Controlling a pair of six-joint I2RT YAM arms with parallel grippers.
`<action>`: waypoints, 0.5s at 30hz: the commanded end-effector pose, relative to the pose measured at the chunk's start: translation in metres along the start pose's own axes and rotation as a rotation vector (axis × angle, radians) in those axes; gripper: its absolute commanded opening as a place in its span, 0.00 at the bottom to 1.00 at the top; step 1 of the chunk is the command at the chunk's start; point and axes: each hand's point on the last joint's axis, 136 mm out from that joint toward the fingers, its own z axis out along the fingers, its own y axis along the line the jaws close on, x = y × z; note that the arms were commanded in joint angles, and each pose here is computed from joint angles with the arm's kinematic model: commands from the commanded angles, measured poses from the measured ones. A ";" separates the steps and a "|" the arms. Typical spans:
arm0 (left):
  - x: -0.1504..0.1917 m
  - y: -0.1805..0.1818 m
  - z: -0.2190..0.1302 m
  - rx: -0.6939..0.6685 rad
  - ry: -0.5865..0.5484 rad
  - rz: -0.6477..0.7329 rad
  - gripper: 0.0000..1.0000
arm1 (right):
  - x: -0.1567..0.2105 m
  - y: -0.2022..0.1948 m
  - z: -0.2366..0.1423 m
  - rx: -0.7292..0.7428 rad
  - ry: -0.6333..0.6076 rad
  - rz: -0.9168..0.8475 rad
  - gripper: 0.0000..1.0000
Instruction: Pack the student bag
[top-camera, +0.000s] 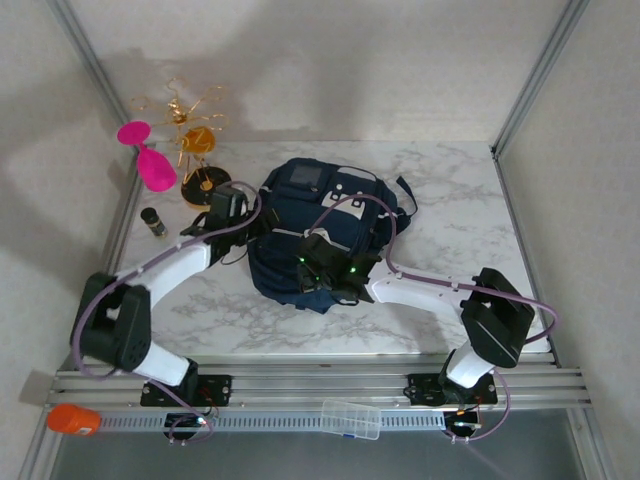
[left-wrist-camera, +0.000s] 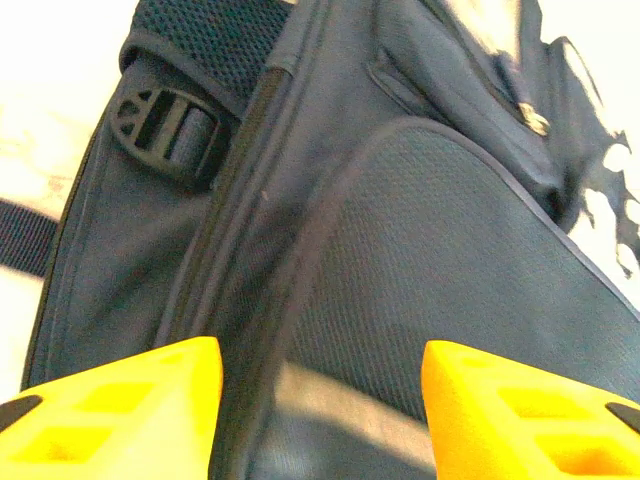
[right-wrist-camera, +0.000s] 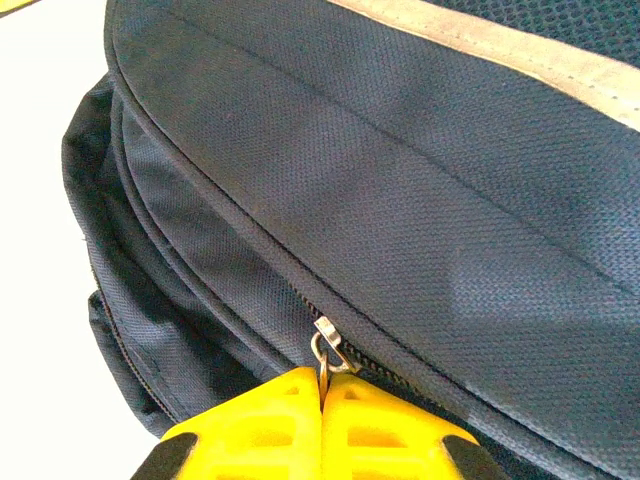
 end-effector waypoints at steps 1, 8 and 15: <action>0.004 -0.003 -0.029 0.041 -0.070 -0.106 0.60 | -0.011 0.024 -0.002 -0.071 -0.016 -0.013 0.00; 0.049 -0.029 -0.044 0.162 -0.051 -0.254 0.69 | -0.009 0.025 0.000 -0.078 -0.008 -0.023 0.00; 0.066 -0.020 -0.026 0.144 -0.086 -0.376 0.59 | -0.003 0.021 0.005 -0.065 0.005 -0.015 0.00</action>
